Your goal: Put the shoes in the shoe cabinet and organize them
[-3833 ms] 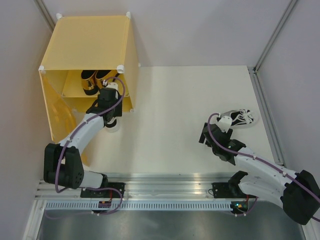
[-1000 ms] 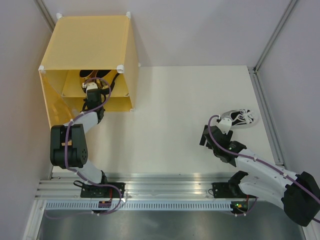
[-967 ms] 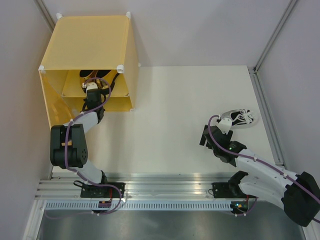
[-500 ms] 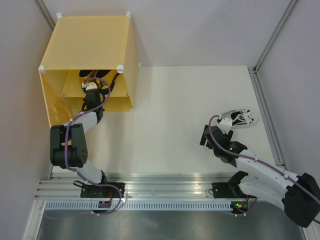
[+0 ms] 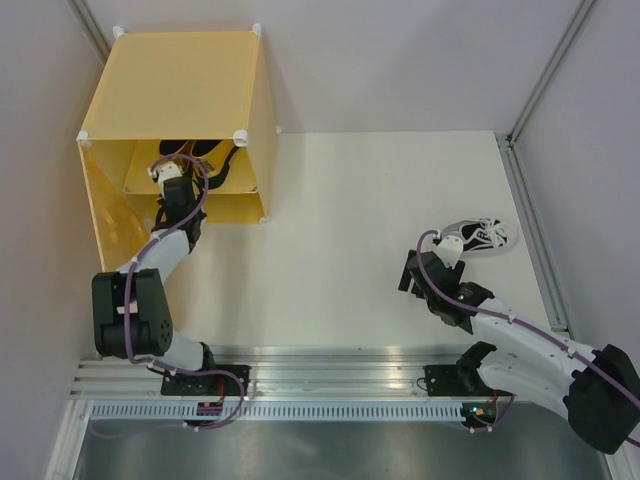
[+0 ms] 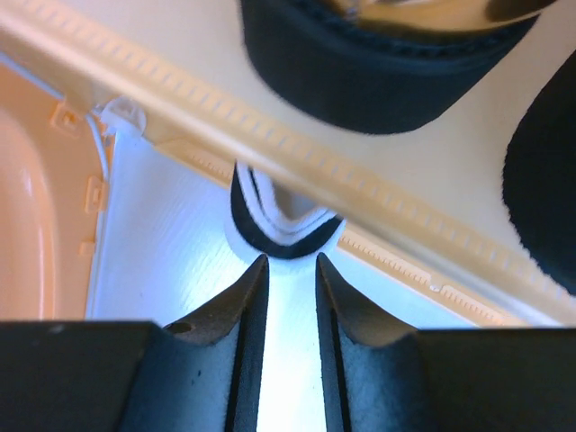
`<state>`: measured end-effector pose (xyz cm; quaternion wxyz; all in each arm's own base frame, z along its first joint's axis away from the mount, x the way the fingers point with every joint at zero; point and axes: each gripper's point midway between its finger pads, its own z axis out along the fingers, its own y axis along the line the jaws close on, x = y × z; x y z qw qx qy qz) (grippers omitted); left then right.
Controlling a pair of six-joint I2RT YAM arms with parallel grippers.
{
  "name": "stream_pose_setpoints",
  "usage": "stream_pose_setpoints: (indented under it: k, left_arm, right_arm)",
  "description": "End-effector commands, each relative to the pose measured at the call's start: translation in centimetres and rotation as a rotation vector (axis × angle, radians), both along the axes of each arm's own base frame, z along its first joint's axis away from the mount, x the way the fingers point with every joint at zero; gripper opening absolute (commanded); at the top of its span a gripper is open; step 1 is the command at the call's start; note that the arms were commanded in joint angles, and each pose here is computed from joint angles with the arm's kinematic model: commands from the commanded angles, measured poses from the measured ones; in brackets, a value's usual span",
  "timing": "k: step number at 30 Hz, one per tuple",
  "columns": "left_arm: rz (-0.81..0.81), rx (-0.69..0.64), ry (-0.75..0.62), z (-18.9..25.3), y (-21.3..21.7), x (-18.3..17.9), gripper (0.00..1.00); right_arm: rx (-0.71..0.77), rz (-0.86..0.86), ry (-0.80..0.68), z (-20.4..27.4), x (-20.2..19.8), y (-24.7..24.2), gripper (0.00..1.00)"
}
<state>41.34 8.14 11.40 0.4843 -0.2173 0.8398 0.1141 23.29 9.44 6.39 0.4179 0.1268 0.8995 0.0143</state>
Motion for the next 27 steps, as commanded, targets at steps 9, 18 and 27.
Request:
stream_pose_setpoints:
  k: [9,18,27]
  left_arm:
    - [0.359,-0.188,0.051,-3.4,1.0,-5.3,0.31]
    - [0.508,-0.224,0.024,-4.1,2.3,-4.6,0.33]
    - [0.561,-0.302,-0.031,-4.5,3.1,-3.1,0.34]
  right_arm:
    - [0.020,0.007,-0.009,-0.1,0.3,0.4,0.86]
    - [0.011,0.000,-0.018,0.2,0.0,-0.1,0.86]
    - [0.003,0.000,-0.018,0.3,0.1,-0.2,0.86]
